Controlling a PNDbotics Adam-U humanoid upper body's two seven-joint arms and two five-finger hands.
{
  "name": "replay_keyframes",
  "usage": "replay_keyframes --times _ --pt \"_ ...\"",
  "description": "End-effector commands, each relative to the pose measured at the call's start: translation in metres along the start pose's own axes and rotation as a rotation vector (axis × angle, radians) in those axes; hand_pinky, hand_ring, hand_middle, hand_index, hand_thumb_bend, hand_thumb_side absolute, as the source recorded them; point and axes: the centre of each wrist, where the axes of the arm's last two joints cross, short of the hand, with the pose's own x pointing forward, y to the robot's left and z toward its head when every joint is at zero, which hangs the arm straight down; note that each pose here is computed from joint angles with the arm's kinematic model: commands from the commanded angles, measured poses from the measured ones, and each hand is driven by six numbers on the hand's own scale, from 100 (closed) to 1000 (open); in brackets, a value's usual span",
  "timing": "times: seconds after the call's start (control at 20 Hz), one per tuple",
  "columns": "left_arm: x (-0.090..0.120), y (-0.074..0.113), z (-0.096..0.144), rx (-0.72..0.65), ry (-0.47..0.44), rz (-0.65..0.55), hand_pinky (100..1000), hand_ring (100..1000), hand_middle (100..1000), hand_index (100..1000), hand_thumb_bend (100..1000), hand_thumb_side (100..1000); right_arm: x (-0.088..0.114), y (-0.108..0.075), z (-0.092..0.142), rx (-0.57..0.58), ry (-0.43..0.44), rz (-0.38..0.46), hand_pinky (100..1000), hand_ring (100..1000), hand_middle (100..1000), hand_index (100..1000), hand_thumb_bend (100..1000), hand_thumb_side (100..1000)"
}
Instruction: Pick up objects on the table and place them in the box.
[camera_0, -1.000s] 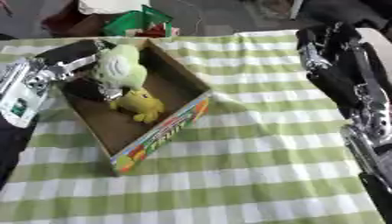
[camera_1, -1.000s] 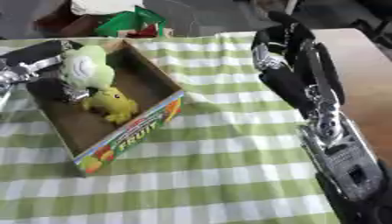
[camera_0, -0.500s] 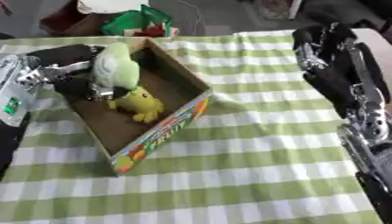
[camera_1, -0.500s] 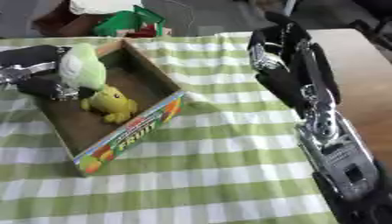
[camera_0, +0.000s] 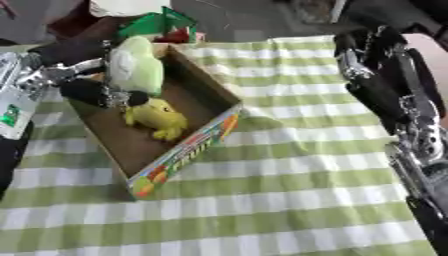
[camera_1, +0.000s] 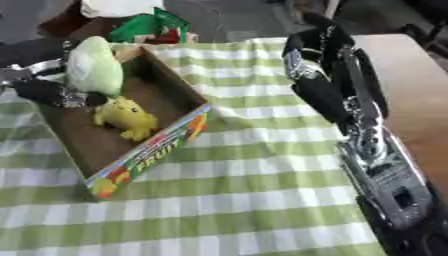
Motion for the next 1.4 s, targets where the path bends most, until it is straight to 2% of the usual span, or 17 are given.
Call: replay_keyframes --times 0.05,0.15,0.2,0.25,0.3,0.35,0.55,0.6,0.65,0.7,0.8,0.9,1.0,1.15,1.2,1.3,1.4 --pt "-0.002 0.014 0.003 0.0 -0.015 -0.031 757 919 951 1000 220 597 0.007 -0.004 -0.002 -0.004 -0.026 0.002 817 800 658 890 100 434" --pt "-0.002 0.014 0.002 -0.023 -0.033 -0.026 792 927 963 1000 271 537 0.007 -0.004 -0.002 -0.004 -0.026 0.002 818 800 658 890 100 433" --pt "-0.002 0.015 0.003 -0.029 -0.039 -0.028 795 927 960 1000 475 792 0.007 -0.004 -0.002 -0.002 -0.026 0.001 817 800 658 890 100 432" --pt "-0.002 0.016 0.003 -0.028 -0.039 -0.029 795 927 960 1000 475 792 0.007 -0.003 -0.002 -0.001 -0.026 0.0 817 800 658 890 100 432" --pt "-0.004 0.016 0.005 -0.031 -0.027 -0.024 821 925 959 1000 628 1000 0.007 -0.003 -0.002 0.001 -0.026 0.0 817 799 657 889 100 433" --pt "-0.006 0.016 0.006 -0.032 -0.008 -0.019 849 935 967 1000 681 1000 0.007 -0.003 -0.002 0.002 -0.026 0.0 817 799 657 888 100 434" --pt "-0.004 0.016 0.003 -0.082 0.031 -0.05 851 939 981 1000 584 1000 0.007 -0.003 -0.002 0.005 -0.027 0.001 817 799 656 888 100 436" --pt "-0.002 0.016 0.001 -0.099 0.024 -0.06 839 934 987 1000 254 506 0.007 -0.003 -0.002 0.006 -0.026 0.001 817 799 656 888 100 435" --pt "-0.001 0.015 0.0 -0.113 0.013 -0.068 832 930 987 1000 184 370 0.007 -0.003 -0.002 0.006 -0.026 0.002 817 799 656 888 100 435" --pt "0.0 0.014 -0.001 -0.125 -0.001 -0.069 836 931 989 1000 175 338 0.007 -0.003 -0.002 0.006 -0.026 0.003 817 799 656 888 100 430" --pt "-0.001 0.014 0.0 -0.13 -0.023 -0.065 836 926 975 1000 635 870 0.007 -0.003 -0.001 0.006 -0.025 0.003 817 799 655 888 100 434" --pt "-0.004 0.015 0.001 -0.118 -0.019 -0.049 837 923 969 1000 696 1000 0.007 -0.003 -0.001 0.008 -0.024 0.002 817 799 655 888 100 434" --pt "-0.004 0.015 0.001 -0.11 -0.008 -0.038 837 923 969 1000 696 1000 0.007 -0.003 -0.001 0.008 -0.024 0.002 817 799 655 888 100 434" --pt "-0.003 0.018 0.003 -0.075 0.002 -0.038 779 896 922 1000 548 1000 0.006 -0.003 -0.001 0.007 -0.021 0.004 818 799 655 888 100 434" --pt "-0.002 0.02 0.003 -0.055 0.005 -0.039 656 838 848 961 285 968 0.006 -0.003 -0.001 0.007 -0.02 0.004 818 799 655 888 100 434" --pt "0.001 0.028 0.008 0.091 0.006 0.007 496 765 774 888 100 907 0.006 -0.003 -0.001 0.006 -0.021 0.004 817 799 655 888 100 435" --pt "0.008 0.043 0.02 0.304 -0.011 0.068 409 684 685 844 100 833 0.006 -0.005 -0.001 0.001 -0.025 0.008 817 799 656 888 100 435"
